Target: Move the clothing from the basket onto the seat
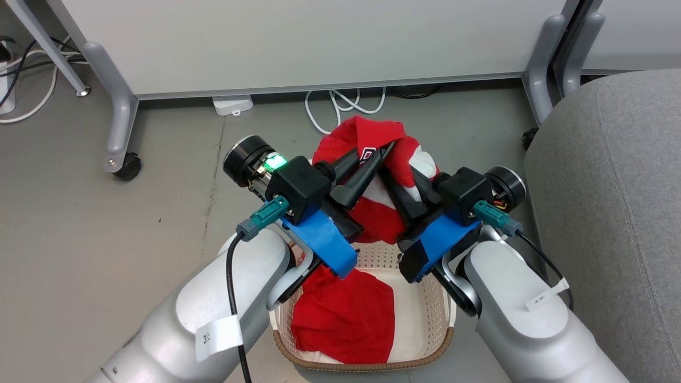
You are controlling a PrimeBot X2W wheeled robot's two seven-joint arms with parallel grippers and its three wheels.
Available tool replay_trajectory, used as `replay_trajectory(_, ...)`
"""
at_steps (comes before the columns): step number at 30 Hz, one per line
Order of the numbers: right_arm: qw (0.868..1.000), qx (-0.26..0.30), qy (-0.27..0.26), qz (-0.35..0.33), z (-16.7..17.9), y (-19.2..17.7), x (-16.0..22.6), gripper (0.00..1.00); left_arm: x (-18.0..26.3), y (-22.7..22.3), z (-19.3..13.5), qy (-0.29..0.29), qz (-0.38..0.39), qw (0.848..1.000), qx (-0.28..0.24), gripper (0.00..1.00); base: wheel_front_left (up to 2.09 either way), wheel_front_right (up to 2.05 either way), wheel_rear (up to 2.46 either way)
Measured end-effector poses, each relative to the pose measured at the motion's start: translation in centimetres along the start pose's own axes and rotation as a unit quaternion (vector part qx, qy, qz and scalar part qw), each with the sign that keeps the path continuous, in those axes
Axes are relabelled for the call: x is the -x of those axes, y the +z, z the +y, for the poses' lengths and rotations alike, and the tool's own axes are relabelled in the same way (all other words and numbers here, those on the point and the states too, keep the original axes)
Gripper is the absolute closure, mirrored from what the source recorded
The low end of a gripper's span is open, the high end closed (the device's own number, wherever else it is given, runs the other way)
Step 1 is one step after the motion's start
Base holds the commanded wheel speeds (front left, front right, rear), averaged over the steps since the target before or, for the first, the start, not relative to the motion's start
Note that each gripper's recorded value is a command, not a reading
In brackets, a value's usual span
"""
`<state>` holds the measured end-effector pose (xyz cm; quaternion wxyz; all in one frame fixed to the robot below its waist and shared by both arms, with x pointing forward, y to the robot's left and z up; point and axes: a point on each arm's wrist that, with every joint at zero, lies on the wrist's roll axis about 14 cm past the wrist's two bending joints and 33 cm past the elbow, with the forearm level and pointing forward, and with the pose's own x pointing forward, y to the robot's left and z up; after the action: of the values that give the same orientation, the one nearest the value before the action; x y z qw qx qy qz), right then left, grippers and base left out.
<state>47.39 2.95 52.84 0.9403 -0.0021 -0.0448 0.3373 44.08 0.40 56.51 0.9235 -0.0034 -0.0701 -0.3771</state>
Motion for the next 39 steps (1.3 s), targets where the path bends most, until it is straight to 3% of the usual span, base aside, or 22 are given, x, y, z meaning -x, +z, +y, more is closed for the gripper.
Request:
replay_trajectory(28,1.000,-0.002,-0.009,-0.012,-0.5,1.2,0.2,1.00,0.4,-0.1,0.5,0.014,0.003,1.000,0.011,1.00,0.00,0.00,0.00)
replay_trajectory(29,1.000,-0.003,-0.010,-0.013,-0.6,1.3,0.2,1.00,0.5,-0.2,0.5,0.019,0.001,1.000,0.023,0.32,0.00,0.00,0.00)
replay_trajectory(30,1.000,-0.006,-0.012,-0.015,-0.7,1.4,0.1,1.00,0.5,-0.2,0.6,0.021,0.002,0.999,0.025,0.00,0.00,0.00,0.00)
replay_trajectory(39,0.998,-0.016,-0.044,-0.031,-2.8,2.0,0.0,1.00,0.5,-1.1,0.7,0.020,0.012,0.999,0.021,0.00,0.00,0.00,0.00)
